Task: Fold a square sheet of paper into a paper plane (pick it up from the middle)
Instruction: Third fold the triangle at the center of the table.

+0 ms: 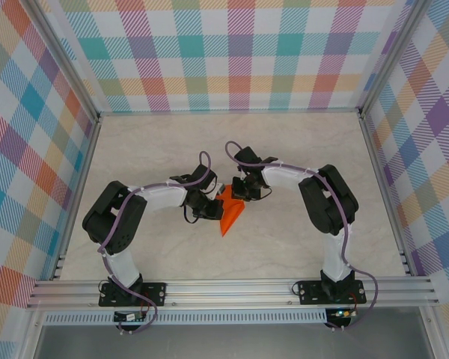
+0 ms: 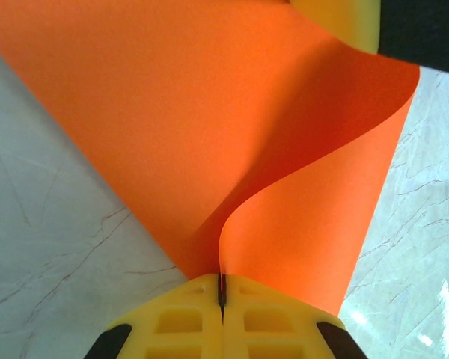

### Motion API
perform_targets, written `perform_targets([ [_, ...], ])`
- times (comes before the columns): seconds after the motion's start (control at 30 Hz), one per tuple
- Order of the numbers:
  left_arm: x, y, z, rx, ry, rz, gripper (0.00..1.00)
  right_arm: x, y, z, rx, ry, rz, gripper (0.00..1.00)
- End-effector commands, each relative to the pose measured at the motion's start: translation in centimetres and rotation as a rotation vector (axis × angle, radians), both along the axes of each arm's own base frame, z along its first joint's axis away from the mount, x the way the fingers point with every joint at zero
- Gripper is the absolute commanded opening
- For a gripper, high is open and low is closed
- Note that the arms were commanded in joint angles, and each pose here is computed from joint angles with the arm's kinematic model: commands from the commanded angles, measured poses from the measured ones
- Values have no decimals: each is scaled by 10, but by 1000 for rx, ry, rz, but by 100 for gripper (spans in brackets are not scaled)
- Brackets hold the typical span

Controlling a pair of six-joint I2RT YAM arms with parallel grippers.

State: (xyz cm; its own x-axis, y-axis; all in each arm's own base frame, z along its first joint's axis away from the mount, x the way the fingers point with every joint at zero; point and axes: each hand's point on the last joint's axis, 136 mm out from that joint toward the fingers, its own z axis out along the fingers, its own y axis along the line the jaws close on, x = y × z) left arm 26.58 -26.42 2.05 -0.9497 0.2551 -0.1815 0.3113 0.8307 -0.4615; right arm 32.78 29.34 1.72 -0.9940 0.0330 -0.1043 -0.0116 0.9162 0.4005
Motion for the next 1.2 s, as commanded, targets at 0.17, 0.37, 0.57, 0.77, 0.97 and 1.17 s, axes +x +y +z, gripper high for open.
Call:
perform_targets([
  [0.17,5,0,12,2,-36,-13,4,-10,-8,-16,-46,51,10,12],
  [0.37,8,-2,15,-11,-46,-13,4,-9,-7,-15,-40,49,9,12],
  [0.57,9,-3,16,-11,-45,-12,4,-10,-6,-15,-34,50,6,12],
  [0.77,8,-6,27,-29,-45,-21,5,-10,-7,-15,-38,52,6,12],
  [0.97,8,-5,15,-6,-23,-27,4,-10,-7,-15,-37,55,5,13],
  [1.17,2,3,1,29,0,-14,4,-10,-6,-13,-33,51,4,13],
])
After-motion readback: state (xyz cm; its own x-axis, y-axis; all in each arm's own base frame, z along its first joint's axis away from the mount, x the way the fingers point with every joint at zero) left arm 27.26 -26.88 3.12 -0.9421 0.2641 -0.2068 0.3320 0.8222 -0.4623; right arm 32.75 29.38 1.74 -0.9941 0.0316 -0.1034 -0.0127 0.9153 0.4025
